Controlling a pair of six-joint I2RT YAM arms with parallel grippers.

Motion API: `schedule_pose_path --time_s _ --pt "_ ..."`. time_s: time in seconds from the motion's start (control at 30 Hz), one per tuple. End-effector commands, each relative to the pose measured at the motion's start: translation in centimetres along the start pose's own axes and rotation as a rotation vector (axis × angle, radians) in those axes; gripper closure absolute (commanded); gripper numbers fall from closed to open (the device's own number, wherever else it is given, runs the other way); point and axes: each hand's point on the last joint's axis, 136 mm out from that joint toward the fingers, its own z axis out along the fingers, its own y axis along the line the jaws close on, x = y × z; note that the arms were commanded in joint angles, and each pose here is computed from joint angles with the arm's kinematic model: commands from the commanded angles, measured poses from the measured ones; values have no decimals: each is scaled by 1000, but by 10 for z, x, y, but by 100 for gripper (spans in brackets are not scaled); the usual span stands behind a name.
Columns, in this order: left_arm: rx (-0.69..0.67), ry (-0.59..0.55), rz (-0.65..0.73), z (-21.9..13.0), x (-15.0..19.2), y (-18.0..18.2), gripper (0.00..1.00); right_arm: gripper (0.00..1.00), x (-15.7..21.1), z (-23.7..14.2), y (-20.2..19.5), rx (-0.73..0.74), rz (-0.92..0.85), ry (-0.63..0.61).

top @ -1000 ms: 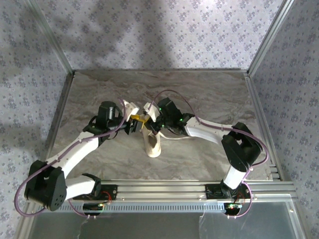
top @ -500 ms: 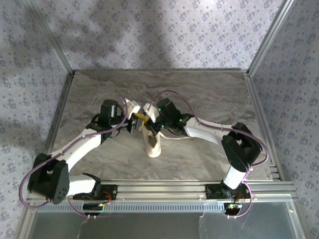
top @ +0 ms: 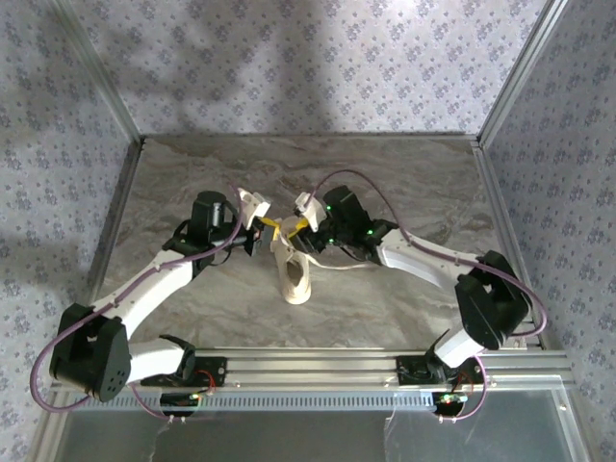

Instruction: Tie the shoes

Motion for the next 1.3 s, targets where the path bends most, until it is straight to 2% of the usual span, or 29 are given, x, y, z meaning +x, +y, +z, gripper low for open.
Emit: schedule_pose_path --time_s 0.0,0.07,0.2,0.3,0.5,0.9,1.03,1.07,1.1,1.17,1.23,1.27 --pt "-4 -52 36 -6 -25 -10 100 58 17 -23 -7 49 58 55" --pt "-5 -50 42 -4 -25 -12 100 58 35 -35 -26 157 157 119" --pt "-16 -57 51 -3 -29 -14 100 55 94 -72 -73 476 504 292" --pt "-16 -76 58 -3 -33 -16 100 48 135 -93 -79 615 749 354" --pt "-4 -69 60 0 -32 -19 100 40 172 -99 -75 729 1028 370" --pt "16 -55 63 2 -25 -23 100 39 197 -66 -99 786 1185 460" --pt "24 -54 64 3 -24 -24 100 49 207 -61 -107 796 1183 485" --pt "28 -52 64 3 -23 -25 100 59 207 -60 -109 791 1175 487" --pt "30 -50 65 3 -23 -26 100 74 207 -59 -111 780 1168 489" --pt "37 -45 67 4 -21 -28 100 92 203 -58 -114 766 1137 495" --pt "45 -38 69 4 -20 -31 100 100 191 -57 -117 734 1087 484" --pt "50 -34 72 5 -19 -32 100 100 180 -57 -121 718 1055 470"
